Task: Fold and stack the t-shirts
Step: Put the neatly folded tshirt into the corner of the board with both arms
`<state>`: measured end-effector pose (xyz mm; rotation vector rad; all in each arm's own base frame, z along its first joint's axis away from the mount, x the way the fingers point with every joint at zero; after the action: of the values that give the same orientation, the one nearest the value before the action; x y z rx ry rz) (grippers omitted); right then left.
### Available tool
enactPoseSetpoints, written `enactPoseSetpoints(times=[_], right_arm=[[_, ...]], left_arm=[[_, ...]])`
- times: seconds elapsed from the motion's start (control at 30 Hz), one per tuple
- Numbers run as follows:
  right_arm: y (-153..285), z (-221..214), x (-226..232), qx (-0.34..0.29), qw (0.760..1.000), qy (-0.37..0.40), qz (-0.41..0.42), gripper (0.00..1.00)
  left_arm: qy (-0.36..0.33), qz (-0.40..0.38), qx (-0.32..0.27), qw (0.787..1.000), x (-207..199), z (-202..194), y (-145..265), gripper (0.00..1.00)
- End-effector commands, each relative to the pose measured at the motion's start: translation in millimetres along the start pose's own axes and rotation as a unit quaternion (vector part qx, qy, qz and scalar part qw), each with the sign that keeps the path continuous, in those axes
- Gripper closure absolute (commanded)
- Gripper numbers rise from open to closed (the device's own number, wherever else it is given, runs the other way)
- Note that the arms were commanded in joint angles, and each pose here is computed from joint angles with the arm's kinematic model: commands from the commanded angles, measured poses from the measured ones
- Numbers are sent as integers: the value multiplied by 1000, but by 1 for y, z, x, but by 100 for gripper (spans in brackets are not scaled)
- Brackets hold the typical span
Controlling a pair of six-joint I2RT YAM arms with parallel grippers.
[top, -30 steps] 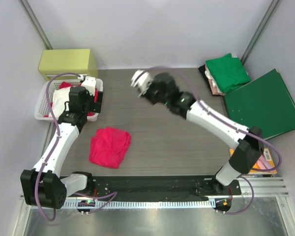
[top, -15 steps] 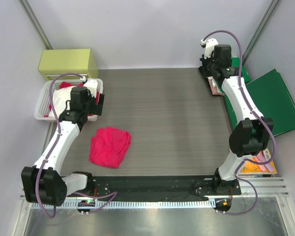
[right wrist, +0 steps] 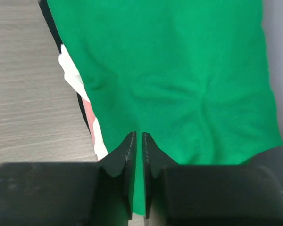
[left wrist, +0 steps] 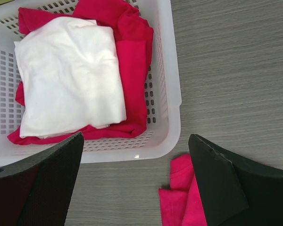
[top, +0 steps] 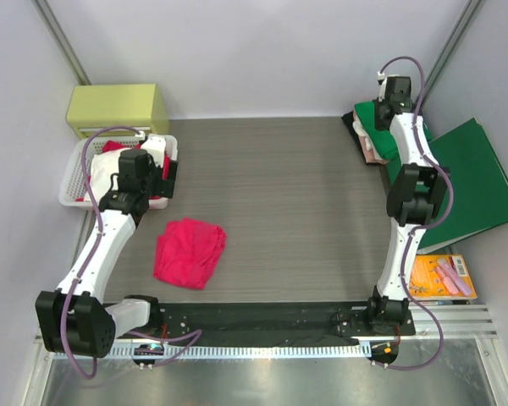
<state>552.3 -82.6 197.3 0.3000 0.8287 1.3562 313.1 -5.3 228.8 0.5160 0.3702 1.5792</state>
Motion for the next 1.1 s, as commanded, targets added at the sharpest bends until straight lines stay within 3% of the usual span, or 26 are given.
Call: enactPoseSetpoints(times=[0.0,0.07,0.23,0.33,0.5,1.07], right_arm=[[26,42,-21,-51,998,-16,-40,79],[25,44,-29,-56,997,-26,-49,63],[39,48,-61,-91,991,-59,-74,47],[45,44,-72,-96,989,-64,-94,1],[29,28,-83,-44,987,-69,-141,2],[-78,-36,-25,33,996,-74,-32,0]], left_arm=[[-6,-6,1,1000,0,2,-6,7],[-7,-6,2,1000,-1,1,-6,7],[-10,-3,-7,1000,1,1,-5,7],[-10,-8,1,1000,-1,-3,-9,7],[-9,-10,1,1000,-2,-2,-9,7],[-18,-9,21,1000,-2,-10,-15,7]])
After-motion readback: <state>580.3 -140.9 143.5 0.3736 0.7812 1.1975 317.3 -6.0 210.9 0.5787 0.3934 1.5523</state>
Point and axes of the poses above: each gripper's point midway between its finger pads, its own y axis back along the fingers, its own x axis along the line the jaws close on, z = x × y, the point moved 5 cm from there along y, back along the fingers, and after that the axes turned 10 degrees about y, right-handed, at the moved point
